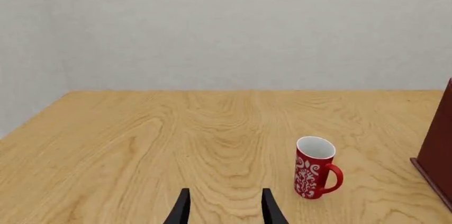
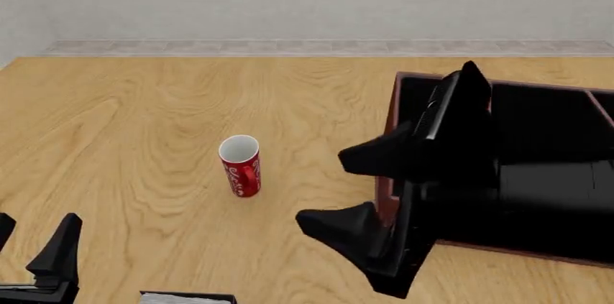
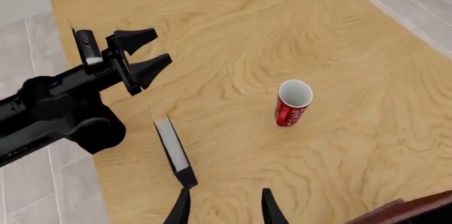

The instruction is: Pick up the book and place it in the left compartment of the caddy.

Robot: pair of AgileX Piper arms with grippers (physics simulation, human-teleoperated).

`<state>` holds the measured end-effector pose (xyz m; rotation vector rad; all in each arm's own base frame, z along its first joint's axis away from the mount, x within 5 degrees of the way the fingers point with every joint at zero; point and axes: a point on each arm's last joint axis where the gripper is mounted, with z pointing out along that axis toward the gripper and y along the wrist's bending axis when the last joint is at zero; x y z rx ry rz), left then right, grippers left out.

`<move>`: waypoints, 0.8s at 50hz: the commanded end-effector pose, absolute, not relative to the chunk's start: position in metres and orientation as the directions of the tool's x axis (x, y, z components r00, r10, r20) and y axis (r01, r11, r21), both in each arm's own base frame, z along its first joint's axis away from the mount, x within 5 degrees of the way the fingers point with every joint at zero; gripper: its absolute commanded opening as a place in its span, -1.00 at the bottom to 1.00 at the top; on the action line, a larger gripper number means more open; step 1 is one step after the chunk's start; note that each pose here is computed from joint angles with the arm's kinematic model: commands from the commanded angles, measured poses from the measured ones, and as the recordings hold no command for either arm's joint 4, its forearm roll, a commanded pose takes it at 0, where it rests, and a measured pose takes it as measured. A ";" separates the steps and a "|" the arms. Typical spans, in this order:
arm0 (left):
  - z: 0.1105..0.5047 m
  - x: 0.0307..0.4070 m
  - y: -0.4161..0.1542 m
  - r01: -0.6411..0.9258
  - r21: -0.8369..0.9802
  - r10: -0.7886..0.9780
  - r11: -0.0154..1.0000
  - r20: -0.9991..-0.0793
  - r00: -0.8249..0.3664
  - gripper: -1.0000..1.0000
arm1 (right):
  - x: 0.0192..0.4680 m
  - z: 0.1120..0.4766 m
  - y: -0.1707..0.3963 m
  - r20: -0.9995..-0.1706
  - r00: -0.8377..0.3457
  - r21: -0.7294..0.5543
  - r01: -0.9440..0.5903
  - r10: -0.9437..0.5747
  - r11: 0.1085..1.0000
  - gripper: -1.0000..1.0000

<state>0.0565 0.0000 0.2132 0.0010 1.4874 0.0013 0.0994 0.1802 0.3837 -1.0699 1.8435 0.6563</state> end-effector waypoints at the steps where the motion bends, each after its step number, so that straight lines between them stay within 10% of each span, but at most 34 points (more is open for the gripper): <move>1: 0.214 0.056 0.000 0.000 0.003 0.003 1.000 -0.996 0.086 1.00 | 0.085 0.384 0.221 -0.844 -0.232 0.037 -0.925 -0.484 0.379 1.00; 40: 0.217 0.056 0.000 0.000 0.003 0.003 1.000 -0.996 0.086 1.00 | 0.070 0.344 0.272 -0.760 -0.221 0.047 -0.957 -0.612 0.287 1.00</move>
